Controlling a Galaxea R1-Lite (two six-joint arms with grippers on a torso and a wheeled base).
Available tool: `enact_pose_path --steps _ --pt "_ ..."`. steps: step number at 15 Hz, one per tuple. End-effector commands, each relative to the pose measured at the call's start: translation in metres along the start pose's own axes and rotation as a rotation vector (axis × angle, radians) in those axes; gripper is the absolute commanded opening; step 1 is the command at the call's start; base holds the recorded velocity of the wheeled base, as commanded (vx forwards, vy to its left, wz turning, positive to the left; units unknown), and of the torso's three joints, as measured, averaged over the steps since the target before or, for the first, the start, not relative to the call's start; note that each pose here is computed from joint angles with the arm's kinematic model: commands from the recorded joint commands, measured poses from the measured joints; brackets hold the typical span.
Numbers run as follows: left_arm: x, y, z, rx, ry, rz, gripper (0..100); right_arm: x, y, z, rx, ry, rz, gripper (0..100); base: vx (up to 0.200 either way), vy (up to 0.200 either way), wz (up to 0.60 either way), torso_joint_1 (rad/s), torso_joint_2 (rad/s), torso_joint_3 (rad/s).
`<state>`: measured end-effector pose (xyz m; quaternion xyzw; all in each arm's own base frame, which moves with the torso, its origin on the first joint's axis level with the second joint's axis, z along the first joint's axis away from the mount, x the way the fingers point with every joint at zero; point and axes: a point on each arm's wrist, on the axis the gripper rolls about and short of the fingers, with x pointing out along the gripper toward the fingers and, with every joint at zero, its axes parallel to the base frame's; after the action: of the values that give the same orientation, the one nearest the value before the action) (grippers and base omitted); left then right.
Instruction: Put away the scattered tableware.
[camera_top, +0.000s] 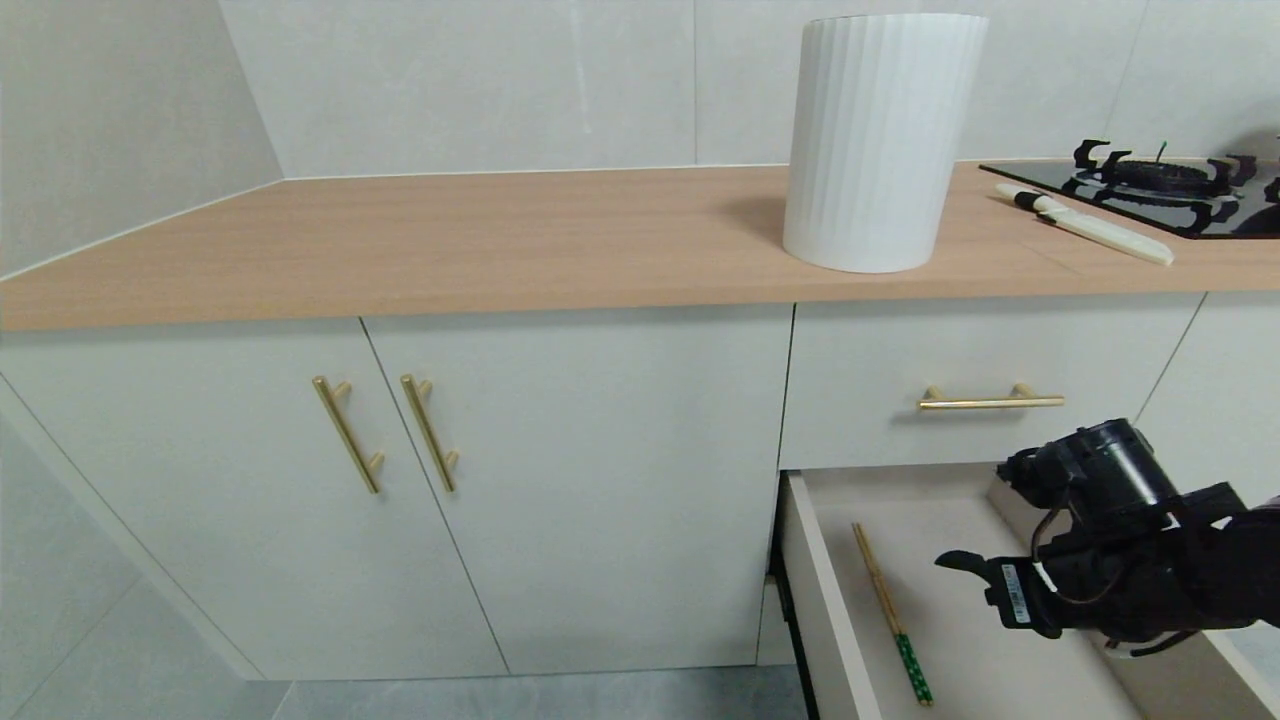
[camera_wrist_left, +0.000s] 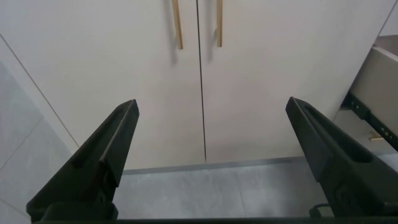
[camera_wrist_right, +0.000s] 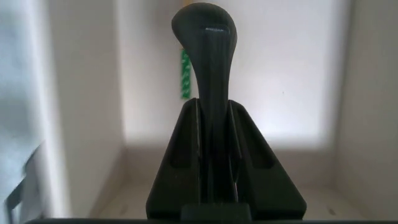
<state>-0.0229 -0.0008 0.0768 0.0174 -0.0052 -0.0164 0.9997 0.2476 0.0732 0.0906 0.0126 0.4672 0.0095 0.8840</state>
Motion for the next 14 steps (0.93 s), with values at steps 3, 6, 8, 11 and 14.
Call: enact_pose_path --steps 3,6,8,11,14 --pt "0.000 0.000 0.000 -0.001 -0.001 0.001 100 0.084 -0.009 -0.027 -0.018 0.053 -0.053 0 0.000 0.000 0.00 0.000 0.00 0.000" --pt "0.000 0.000 0.000 -0.001 -0.001 0.001 100 0.111 -0.023 -0.030 -0.042 -0.021 -0.080 0 0.000 0.000 0.00 0.000 0.00 0.000" --pt "0.000 0.000 0.000 -0.001 0.001 0.001 100 0.122 -0.026 -0.033 -0.050 -0.025 -0.085 0 0.000 0.000 0.00 0.000 0.00 0.000" --pt "0.000 0.000 0.000 0.001 0.001 0.001 100 0.133 -0.025 -0.034 -0.050 -0.066 -0.082 0 0.000 0.000 0.00 0.000 0.00 0.000" --pt "0.000 0.000 0.000 -0.001 0.001 0.001 100 0.139 -0.025 -0.034 -0.049 -0.073 -0.081 0 0.000 0.000 0.00 0.000 0.00 0.000"
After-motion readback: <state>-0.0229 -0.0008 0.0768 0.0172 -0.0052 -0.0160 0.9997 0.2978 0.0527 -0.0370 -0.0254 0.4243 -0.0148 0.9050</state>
